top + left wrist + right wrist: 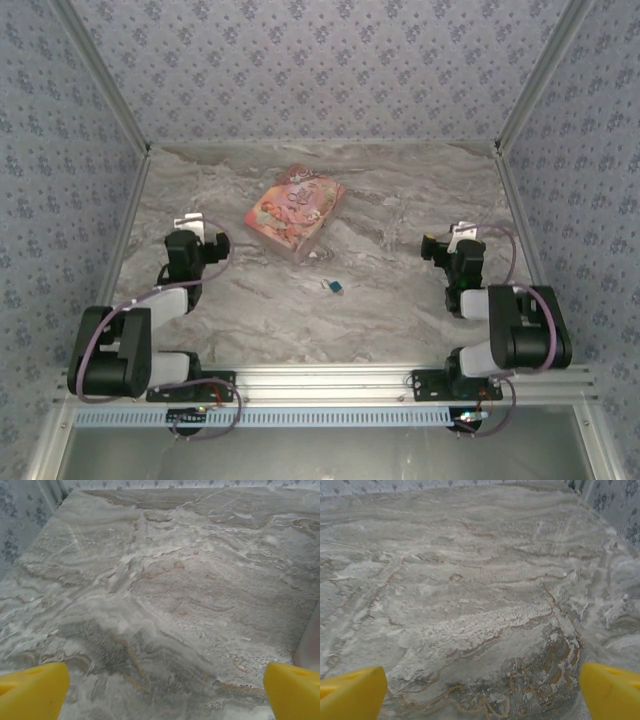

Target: Unlock the padlock with the key

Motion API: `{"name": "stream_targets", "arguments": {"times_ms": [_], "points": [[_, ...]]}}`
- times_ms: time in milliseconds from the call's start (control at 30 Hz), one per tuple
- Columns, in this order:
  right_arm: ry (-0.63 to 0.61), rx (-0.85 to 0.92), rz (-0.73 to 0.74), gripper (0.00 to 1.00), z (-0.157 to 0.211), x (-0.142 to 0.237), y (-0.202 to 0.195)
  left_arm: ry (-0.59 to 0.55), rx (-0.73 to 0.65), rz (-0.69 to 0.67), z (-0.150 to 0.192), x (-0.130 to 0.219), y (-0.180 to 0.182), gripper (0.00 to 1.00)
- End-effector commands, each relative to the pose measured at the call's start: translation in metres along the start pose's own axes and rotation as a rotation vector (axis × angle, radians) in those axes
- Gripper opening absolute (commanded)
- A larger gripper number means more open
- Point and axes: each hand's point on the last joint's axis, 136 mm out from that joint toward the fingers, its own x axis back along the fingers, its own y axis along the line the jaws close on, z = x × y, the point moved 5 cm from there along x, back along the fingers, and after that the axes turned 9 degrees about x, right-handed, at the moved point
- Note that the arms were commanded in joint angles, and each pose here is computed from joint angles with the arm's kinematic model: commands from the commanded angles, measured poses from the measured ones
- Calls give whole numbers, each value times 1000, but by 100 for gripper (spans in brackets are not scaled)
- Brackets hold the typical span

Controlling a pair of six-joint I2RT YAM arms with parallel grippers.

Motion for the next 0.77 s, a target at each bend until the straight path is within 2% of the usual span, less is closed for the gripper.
{"name": "stream_targets", "arguments": {"times_ms": [0, 100, 200, 267, 367, 733], "points": [[-54, 11, -19, 100, -23, -11, -2, -76, -44, 62, -16, -5, -7, 99], [2, 54, -60, 100, -25, -22, 7, -105, -27, 61, -9, -11, 0, 99], [-7, 62, -56, 100, -26, -22, 9, -127, 10, 71, 1, -24, 8, 99], [-5, 64, -56, 100, -26, -22, 9, -55, 4, 84, 2, -27, 7, 99], [-5, 65, -56, 100, -26, -22, 9, -17, 34, 61, -2, -37, 12, 99], [-2, 65, -57, 100, -25, -22, 9, -25, 42, 56, -2, -36, 15, 100]]}}
